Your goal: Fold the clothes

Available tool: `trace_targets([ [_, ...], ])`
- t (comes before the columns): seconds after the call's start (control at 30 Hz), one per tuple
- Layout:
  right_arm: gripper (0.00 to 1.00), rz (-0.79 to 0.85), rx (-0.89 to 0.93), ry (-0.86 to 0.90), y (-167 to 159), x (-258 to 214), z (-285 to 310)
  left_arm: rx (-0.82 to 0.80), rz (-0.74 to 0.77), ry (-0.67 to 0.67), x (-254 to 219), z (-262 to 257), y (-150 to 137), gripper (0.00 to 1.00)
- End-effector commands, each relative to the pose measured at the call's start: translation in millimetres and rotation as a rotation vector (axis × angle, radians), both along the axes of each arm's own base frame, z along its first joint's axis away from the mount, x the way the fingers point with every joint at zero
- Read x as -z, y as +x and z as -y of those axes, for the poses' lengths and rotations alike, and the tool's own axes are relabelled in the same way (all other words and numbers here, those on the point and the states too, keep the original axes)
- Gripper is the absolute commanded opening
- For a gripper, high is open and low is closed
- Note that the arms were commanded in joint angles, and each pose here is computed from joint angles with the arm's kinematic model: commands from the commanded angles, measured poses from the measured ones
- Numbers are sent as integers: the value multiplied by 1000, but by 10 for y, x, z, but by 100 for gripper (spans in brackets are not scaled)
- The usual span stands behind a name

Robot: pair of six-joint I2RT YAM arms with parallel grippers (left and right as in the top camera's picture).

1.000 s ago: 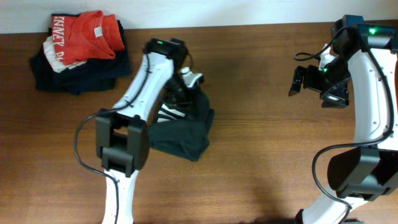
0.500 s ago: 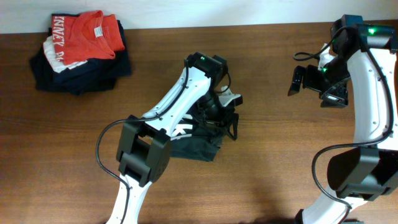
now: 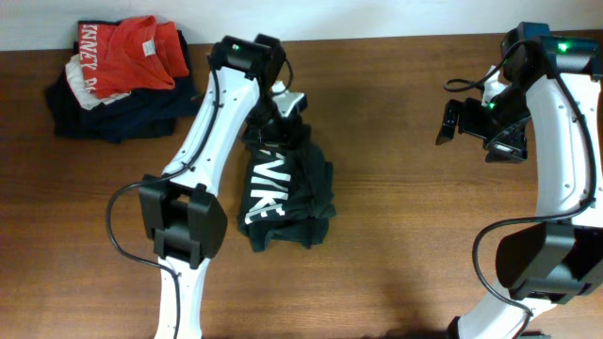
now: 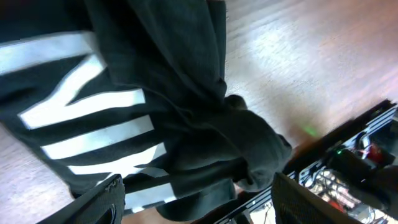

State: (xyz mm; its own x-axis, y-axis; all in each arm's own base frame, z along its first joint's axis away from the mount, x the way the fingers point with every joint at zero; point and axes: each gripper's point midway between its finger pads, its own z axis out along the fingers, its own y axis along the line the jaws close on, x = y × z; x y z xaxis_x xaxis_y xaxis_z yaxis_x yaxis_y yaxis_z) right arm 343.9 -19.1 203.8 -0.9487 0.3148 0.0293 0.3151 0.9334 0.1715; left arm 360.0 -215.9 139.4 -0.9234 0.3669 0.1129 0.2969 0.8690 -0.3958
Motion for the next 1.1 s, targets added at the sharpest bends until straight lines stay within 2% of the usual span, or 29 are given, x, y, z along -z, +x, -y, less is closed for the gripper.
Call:
trace_targets([
  [0.0,99,16,-9,3,21,-26,-32,45,-100,27,213,158,-340,74],
  [0.07,99,14,-9,3,18,-26,-32,87,-169,1,381,365,-587,73],
  [0.13,99,11,-9,4,10,-26,-34,167,-221,7,571,590,-918,63],
  [0.2,99,7,-9,4,0,-26,-36,264,-217,-6,653,738,-1110,61],
  [0.27,99,7,-9,4,-1,-26,-36,339,-199,-22,657,835,-1204,58],
  [0.33,99,-1,-9,6,-21,-26,-38,337,-217,-26,634,835,-1240,49],
  [0.4,99,-14,-9,7,-51,-26,-42,386,-253,-99,429,852,-1325,43],
  [0.5,99,-12,-9,7,-47,-26,-41,405,-96,-83,97,790,-1000,43],
  [0.57,99,-12,-9,7,-47,-26,-41,280,81,39,-115,576,-513,47],
  [0.6,99,-12,-9,7,-47,-26,-41,182,164,89,-238,405,-230,59],
  [0.63,99,-12,-9,7,-47,-26,-41,111,198,97,-301,300,-64,65],
  [0.67,98,-12,-9,7,-47,-26,-41,7,207,97,-320,142,117,76],
  [0.73,99,-11,-9,7,-44,-26,-41,-136,172,109,-239,-145,314,79],
  [0.83,99,4,-9,4,-8,-26,-36,-189,46,47,61,-231,401,79],
  [0.93,99,8,-9,4,2,-26,-35,-174,-89,23,393,-132,304,77],
  [1.07,99,8,-9,4,2,-26,-35,-102,-125,13,659,105,228,74],
])
